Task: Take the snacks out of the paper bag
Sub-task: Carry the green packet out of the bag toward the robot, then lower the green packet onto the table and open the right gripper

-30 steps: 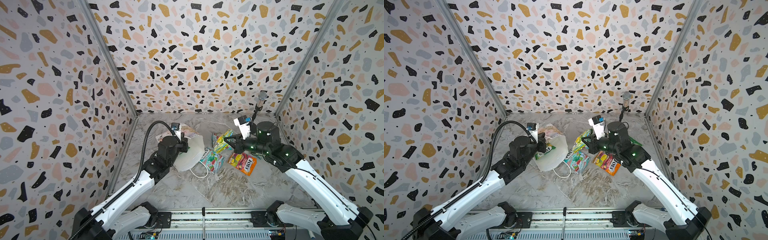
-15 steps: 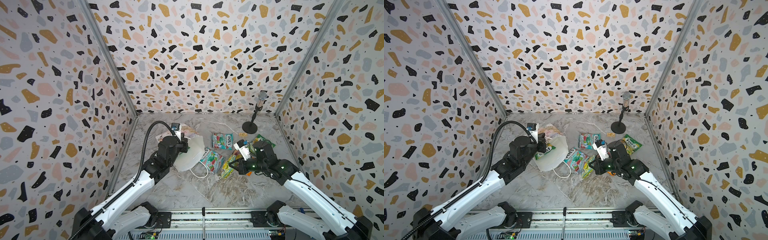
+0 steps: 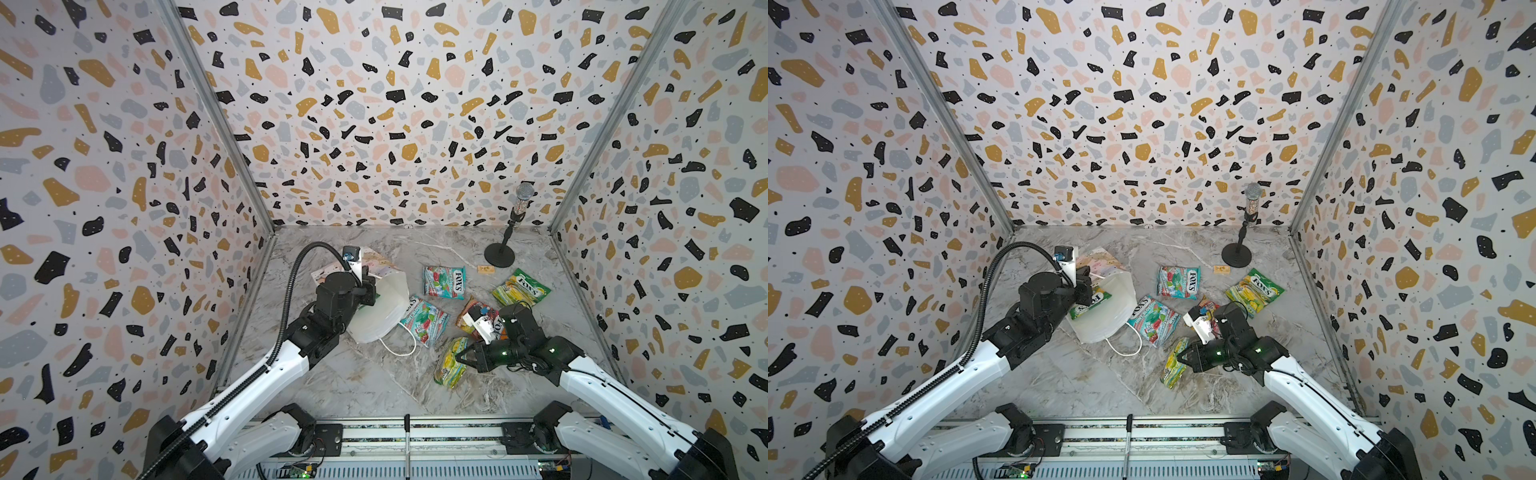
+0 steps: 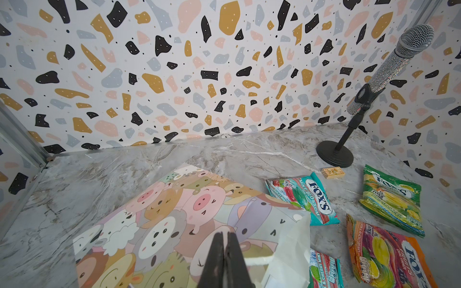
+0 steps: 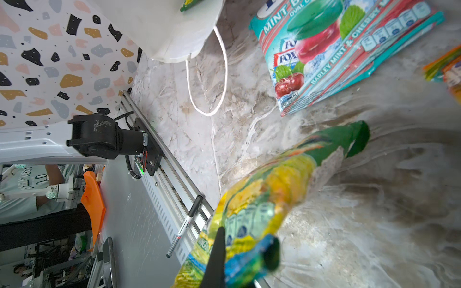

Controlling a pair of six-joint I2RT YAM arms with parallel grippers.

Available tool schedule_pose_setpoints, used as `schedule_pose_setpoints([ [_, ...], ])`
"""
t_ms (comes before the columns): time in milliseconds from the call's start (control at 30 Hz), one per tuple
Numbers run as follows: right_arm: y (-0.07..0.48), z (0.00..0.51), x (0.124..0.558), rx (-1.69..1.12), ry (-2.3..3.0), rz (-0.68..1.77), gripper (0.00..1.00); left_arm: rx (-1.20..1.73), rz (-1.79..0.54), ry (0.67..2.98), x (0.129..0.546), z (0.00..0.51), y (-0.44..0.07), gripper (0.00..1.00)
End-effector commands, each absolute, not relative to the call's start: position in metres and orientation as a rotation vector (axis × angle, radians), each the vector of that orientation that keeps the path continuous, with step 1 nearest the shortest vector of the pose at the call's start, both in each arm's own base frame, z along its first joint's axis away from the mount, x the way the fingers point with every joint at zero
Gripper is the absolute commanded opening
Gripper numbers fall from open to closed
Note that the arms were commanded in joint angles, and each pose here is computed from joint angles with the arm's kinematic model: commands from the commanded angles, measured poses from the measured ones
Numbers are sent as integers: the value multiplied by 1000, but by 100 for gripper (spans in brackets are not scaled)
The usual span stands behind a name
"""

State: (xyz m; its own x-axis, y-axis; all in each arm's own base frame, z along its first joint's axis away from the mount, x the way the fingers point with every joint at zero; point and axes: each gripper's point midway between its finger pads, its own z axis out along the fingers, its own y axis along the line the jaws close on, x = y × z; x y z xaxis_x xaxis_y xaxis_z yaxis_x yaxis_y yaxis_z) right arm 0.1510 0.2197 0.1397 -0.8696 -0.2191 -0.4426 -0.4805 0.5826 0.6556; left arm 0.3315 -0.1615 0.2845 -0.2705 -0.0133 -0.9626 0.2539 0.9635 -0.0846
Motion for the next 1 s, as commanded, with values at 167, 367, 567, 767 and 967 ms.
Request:
schedule_pose_setpoints([
  [167, 194, 121, 158, -388, 2638, 955, 0, 162, -261, 1793, 332, 297, -161, 0],
  [367, 180, 113, 162, -316, 2687, 837, 8, 166, -264, 1795, 333, 296, -162, 0],
  [567, 167, 108, 167, -241, 2722, 711, 45, 166, -262, 1795, 333, 296, -162, 0],
  [767, 147, 110, 179, -124, 2713, 525, 58, 167, -262, 1794, 332, 296, -162, 0],
  [967, 140, 119, 189, -55, 2667, 449, 61, 168, -261, 1793, 332, 297, -161, 0],
])
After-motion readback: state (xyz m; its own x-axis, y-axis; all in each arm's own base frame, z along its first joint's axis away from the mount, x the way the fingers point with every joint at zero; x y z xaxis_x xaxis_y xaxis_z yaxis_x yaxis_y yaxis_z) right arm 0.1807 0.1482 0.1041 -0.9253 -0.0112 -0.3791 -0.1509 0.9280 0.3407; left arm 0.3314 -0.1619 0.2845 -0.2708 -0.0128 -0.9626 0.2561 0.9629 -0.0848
